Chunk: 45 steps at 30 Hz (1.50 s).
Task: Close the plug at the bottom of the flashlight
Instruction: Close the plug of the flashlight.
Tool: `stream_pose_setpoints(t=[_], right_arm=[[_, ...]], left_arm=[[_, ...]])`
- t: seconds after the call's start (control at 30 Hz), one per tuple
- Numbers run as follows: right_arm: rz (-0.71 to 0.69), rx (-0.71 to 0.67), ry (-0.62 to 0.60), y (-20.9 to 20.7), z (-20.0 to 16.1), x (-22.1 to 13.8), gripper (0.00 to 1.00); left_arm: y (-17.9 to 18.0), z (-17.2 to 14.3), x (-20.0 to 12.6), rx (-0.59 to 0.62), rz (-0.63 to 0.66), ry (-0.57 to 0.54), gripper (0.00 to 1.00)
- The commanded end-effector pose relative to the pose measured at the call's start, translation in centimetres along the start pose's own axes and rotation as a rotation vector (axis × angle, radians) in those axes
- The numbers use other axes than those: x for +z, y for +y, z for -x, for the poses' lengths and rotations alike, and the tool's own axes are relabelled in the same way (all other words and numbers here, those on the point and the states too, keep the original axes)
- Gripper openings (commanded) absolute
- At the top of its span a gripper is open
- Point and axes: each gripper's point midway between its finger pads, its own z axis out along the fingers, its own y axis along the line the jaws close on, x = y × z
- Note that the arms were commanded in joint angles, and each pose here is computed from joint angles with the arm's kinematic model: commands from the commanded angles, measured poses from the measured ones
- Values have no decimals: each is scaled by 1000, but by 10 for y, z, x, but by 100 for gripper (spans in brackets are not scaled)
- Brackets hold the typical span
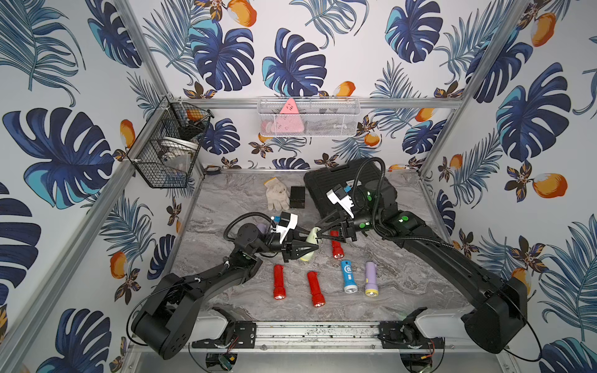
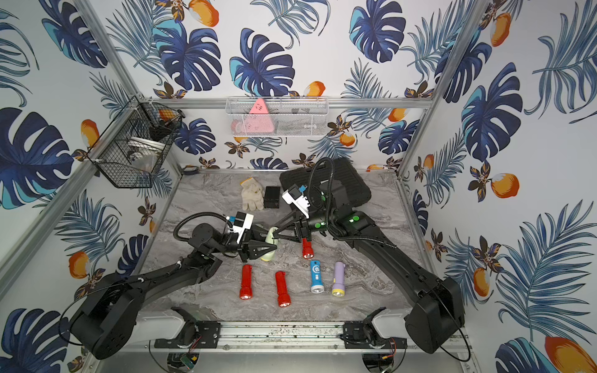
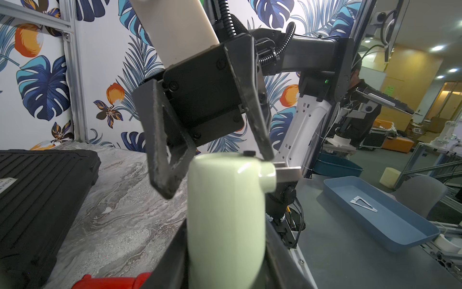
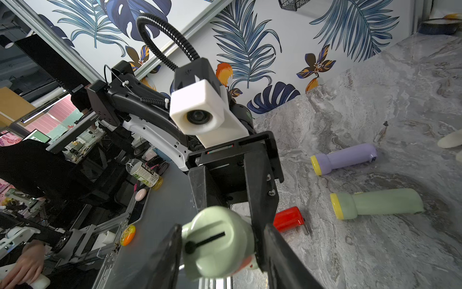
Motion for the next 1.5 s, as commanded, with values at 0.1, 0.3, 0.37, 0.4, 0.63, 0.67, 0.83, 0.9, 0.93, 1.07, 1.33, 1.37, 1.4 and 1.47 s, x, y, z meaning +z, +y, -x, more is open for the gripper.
stream_pose_setpoints(t=[0.1,0.3,0.37,0.4,0.63,0.67,0.83,0.9,0.93,1.07,1.33,1.37,1.4,1.47], right_arm=[[3,-20,6,-2,-3,3,46],[9,-20,12,0,-4,3,44],[4,-29,11,2,-3,2,46],[-2,-34,11,2,-2,1,47],[10,-63,6,11,3,-2,47],[10,-61,7,11,3,-2,48],[13,-71,2,13,7,-3,55],[14,-83,-5,16,10,-4,58],[14,-85,-7,16,10,-4,59],[6,-86,-15,15,13,-4,61],[14,-80,-13,12,16,-1,58],[15,-77,-12,11,15,0,57],[16,-74,-12,10,15,1,56],[18,-66,-2,8,12,2,52]], left_arm=[[-14,23,0,74,-58,-63,0],[-21,31,0,69,-103,-95,0],[-21,29,0,61,-106,-94,0],[-20,28,0,61,-104,-92,0],[-18,22,0,75,-79,-58,0],[-18,22,0,75,-76,-54,0],[-18,21,0,77,-71,-46,0],[-17,20,0,73,-70,-43,0],[-18,19,1,71,-72,-44,0],[-17,19,2,65,-77,-44,0],[-17,20,3,60,-80,-42,0],[-18,20,3,60,-82,-41,0],[-18,20,3,60,-81,-41,0],[-18,20,3,58,-84,-42,0]])
